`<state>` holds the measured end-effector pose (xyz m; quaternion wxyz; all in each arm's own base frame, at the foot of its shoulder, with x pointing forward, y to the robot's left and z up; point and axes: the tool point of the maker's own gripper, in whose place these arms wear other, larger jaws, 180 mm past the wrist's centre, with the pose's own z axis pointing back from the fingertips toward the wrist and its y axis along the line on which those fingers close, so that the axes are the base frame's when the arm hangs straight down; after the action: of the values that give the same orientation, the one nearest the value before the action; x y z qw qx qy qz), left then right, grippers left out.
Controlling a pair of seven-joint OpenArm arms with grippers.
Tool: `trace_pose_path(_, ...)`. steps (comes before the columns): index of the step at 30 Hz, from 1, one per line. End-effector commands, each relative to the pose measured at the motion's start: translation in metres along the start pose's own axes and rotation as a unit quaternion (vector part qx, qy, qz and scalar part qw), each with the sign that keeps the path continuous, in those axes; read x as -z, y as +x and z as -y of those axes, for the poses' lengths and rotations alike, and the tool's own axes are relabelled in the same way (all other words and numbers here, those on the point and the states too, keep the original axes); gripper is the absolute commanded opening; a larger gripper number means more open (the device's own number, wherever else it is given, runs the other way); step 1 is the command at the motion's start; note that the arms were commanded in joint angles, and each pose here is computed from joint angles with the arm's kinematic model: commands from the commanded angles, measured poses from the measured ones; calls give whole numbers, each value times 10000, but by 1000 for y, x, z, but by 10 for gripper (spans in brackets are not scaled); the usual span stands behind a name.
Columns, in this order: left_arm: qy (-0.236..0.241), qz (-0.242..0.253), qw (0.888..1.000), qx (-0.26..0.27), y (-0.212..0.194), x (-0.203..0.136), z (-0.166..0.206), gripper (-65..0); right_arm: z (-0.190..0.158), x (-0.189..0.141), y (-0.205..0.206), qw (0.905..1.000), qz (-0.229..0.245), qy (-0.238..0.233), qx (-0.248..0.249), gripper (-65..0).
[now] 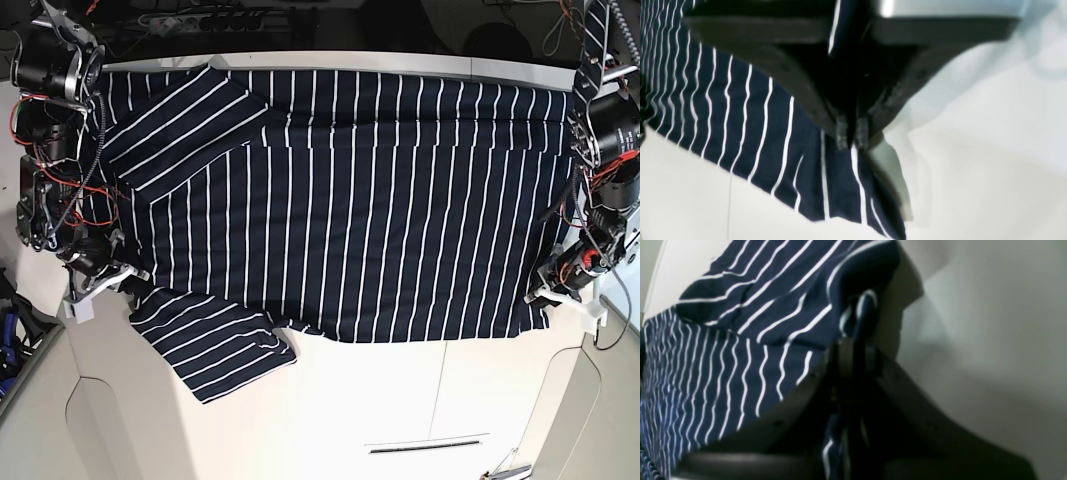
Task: Fold the T-shirt properly
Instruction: 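Grasp the shirt's folded edge with both grippers, then fold the shirt over again with both grippers, forming a long strip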
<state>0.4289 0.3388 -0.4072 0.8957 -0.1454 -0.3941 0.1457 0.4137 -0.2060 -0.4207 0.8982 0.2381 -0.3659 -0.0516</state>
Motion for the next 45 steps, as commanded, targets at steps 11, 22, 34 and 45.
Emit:
trace_pose_path(11, -427, 191, 9956, 810, 72, -35, 26, -650, -2, -25, 36, 9975, -61, -134, -690, -650)
trace_pose_path(22, -343, -145, 9967, 728, 58, -72, -7, -650, -20, -63, 32, 9912, 2, -57, -1320, -650)
trace_pose_path(34, -75, -662, 9910, 1160, 9, -106, -39, -650, -16, -104, -13, 9858, -269, -101, -1655, -650)
trace_pose_path(45, -78, -1200, 9805, 1552, -38, -119, -39, -650, 2, -116, -70, 9834, -848, -329, -1572, -650)
